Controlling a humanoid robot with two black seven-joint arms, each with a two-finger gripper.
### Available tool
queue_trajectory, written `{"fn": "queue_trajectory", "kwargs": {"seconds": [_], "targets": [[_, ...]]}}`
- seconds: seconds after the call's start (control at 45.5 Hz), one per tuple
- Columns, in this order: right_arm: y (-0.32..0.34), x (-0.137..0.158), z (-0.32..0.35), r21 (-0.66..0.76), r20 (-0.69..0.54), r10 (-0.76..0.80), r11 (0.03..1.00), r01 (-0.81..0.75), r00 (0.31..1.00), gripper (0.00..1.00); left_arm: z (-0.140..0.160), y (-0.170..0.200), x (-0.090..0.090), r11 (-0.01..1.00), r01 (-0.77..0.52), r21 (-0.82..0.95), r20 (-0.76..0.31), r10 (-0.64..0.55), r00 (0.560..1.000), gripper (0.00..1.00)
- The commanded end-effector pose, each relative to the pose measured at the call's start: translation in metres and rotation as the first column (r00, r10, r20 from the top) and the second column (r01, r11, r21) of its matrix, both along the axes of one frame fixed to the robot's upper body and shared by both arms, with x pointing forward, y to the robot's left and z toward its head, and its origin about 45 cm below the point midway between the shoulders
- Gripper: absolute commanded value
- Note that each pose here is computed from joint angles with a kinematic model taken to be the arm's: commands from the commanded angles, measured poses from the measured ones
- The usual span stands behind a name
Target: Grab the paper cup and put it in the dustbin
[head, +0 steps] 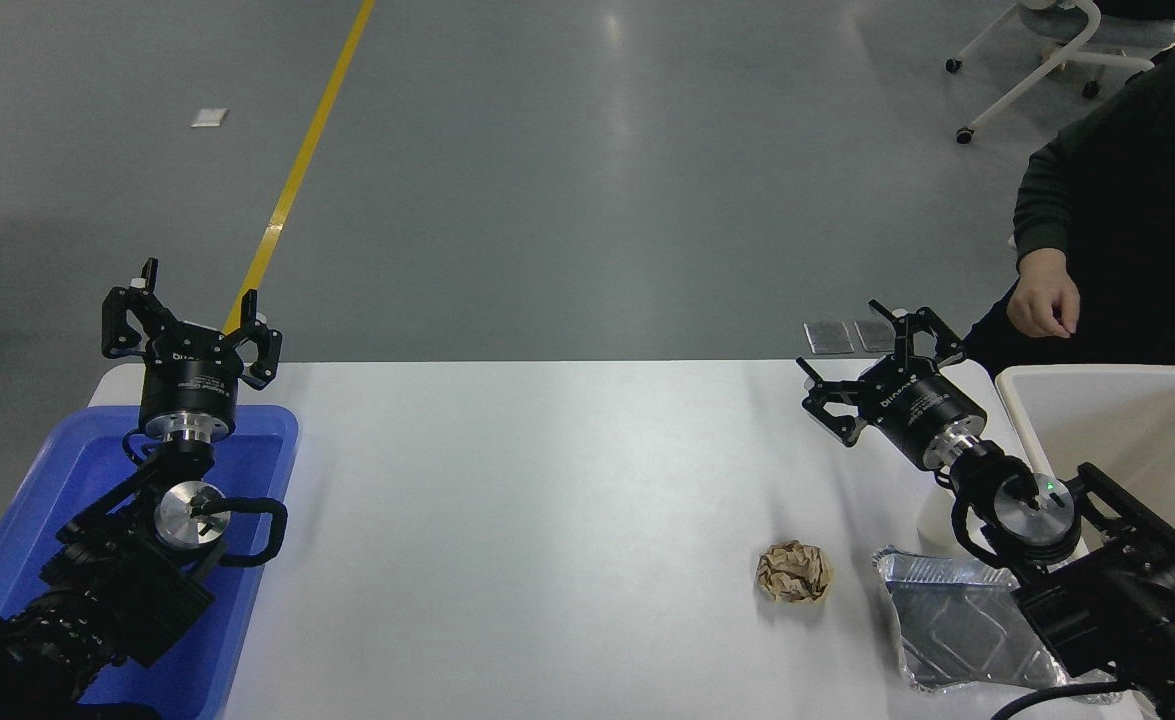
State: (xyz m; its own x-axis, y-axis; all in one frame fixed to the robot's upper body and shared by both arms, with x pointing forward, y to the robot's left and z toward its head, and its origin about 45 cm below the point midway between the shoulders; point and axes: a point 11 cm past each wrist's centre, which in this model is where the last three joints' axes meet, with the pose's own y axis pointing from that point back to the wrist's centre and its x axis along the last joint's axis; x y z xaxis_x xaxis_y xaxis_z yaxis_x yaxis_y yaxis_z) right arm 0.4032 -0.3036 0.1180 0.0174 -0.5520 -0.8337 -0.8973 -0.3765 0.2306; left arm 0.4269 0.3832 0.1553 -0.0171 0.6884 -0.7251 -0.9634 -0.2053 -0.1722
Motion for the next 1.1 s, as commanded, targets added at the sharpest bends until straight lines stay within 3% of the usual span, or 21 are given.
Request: {"fn": "queue_trajectory", "kwargs": {"seconds": [0.0,0.462,0.681,0.923,1.077], "targets": [[-0.001,0.0,0.0,-0.001,0.0,-0.001,1.0,0.001,1.0,1.0,0.0,0.0,0.0,1.0,-0.002,-0.001,0.0,0.002,1.0,0.99],[0.012,0.012,0.015,-0.054,0.031,0.062,0.997,-0.061,0.998,1.0,0.0,0.001,0.0,1.0,-0.005,-0.004,0.002,0.005,1.0,0.99],[-0.007,0.033,0.052,-0.287,0.081,0.16,0.949,-0.13,0.984,1.0,0.0,0.001,0.0,1.0,-0.006,-0.004,0.001,0.006,1.0,0.99],[-0.047,0.061,0.123,-0.514,0.151,0.219,0.851,-0.112,0.964,1.0,0.0,0.001,0.0,1.0,-0.006,-0.004,0.001,0.006,1.0,0.99],[-0.058,0.064,0.159,-0.628,0.159,0.297,0.767,-0.136,0.941,1.0,0.0,0.001,0.0,1.0,-0.005,-0.004,0.002,0.005,1.0,0.99]]}}
